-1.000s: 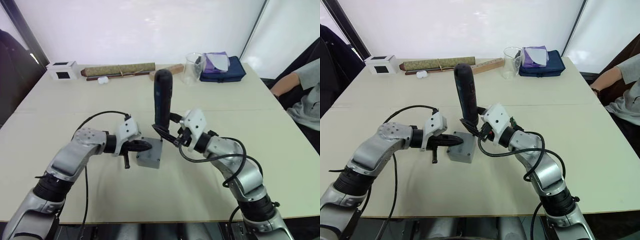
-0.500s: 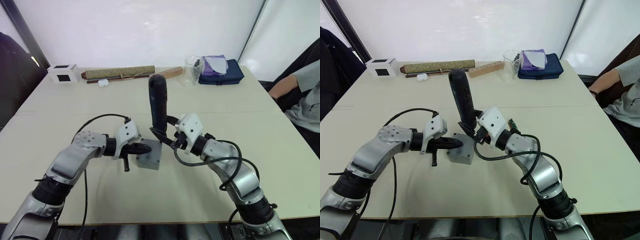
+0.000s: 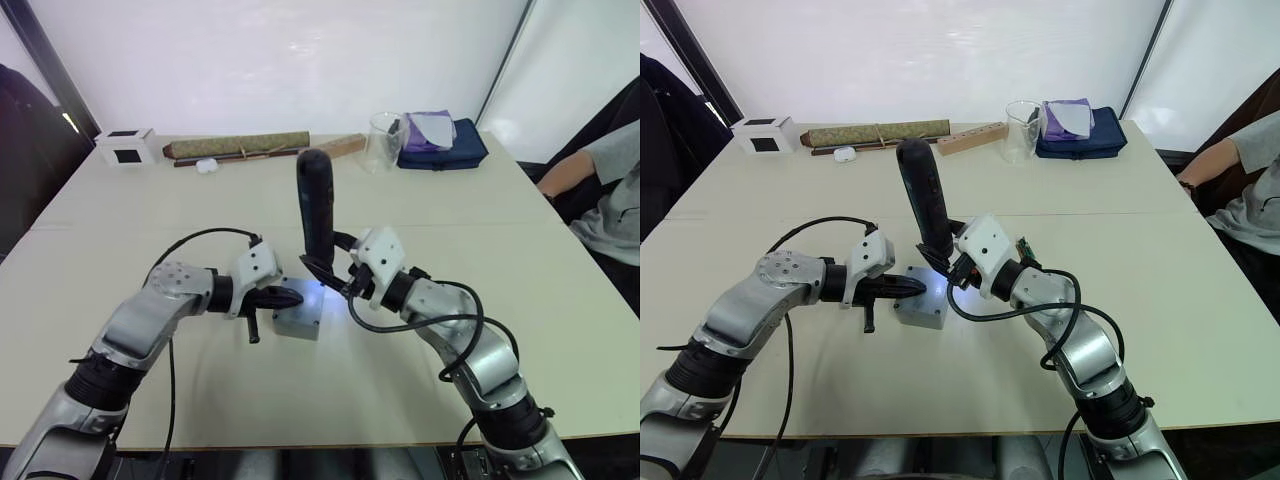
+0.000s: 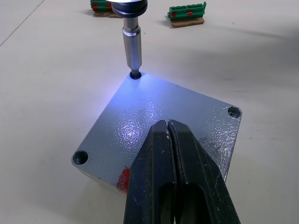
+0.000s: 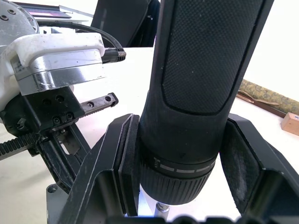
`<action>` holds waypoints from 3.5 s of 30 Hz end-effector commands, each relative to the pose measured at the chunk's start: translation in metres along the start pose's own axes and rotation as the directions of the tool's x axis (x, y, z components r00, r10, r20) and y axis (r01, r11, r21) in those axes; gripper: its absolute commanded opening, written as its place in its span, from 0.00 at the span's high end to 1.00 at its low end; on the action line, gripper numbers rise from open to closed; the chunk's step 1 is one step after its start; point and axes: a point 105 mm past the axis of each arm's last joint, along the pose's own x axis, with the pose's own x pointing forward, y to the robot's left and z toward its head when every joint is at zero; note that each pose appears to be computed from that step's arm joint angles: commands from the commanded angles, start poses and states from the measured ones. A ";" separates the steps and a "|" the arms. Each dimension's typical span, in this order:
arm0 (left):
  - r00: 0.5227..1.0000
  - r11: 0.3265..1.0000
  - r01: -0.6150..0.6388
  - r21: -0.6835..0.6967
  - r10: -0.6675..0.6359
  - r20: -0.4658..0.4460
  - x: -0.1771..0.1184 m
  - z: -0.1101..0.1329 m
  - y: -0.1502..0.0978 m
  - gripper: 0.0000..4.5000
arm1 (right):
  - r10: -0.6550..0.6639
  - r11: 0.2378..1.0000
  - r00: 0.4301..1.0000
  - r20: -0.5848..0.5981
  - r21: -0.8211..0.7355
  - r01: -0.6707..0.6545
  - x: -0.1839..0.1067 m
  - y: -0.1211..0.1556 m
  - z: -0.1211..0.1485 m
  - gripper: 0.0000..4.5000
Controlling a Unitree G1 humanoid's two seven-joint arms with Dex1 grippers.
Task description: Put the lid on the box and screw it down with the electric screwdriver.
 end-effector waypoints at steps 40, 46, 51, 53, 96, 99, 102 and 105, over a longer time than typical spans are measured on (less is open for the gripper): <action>0.943 0.988 0.146 0.041 -0.152 0.296 -0.034 0.080 -0.024 1.00 | -0.120 0.767 0.713 -0.691 0.391 0.508 -0.172 -0.152 0.027 0.54; 0.970 0.969 0.202 0.143 -0.218 0.107 -0.020 0.051 -0.035 1.00 | -0.055 0.734 0.523 -0.850 0.321 0.598 -0.213 -0.141 -0.016 0.54; 0.956 0.959 0.242 0.147 -0.261 0.134 -0.018 0.054 -0.046 1.00 | 0.022 0.706 0.458 -0.889 0.338 0.623 -0.229 -0.129 -0.039 0.54; 0.954 0.958 0.246 0.148 -0.266 0.137 -0.019 0.056 -0.048 1.00 | 0.013 0.700 0.437 -0.899 0.320 0.638 -0.234 -0.133 -0.047 0.54; 0.981 0.976 -0.193 -0.100 0.193 -0.001 -0.039 -0.020 0.008 1.00 | 0.523 0.850 0.734 -0.433 0.200 -0.488 -0.062 0.033 -0.020 0.02; 0.982 0.976 -0.190 -0.104 0.191 -0.006 -0.034 -0.023 0.008 1.00 | 0.530 0.847 0.733 -0.427 0.228 -0.480 -0.053 0.040 -0.028 0.02; 0.982 0.978 -0.186 -0.092 0.187 0.011 -0.029 -0.018 0.010 1.00 | 0.524 0.851 0.741 -0.419 0.233 -0.470 -0.042 0.043 -0.033 0.02; 0.984 0.982 -0.168 -0.085 0.173 0.048 -0.023 -0.009 0.014 1.00 | 0.532 0.847 0.750 -0.393 0.242 -0.474 -0.034 0.048 -0.028 0.02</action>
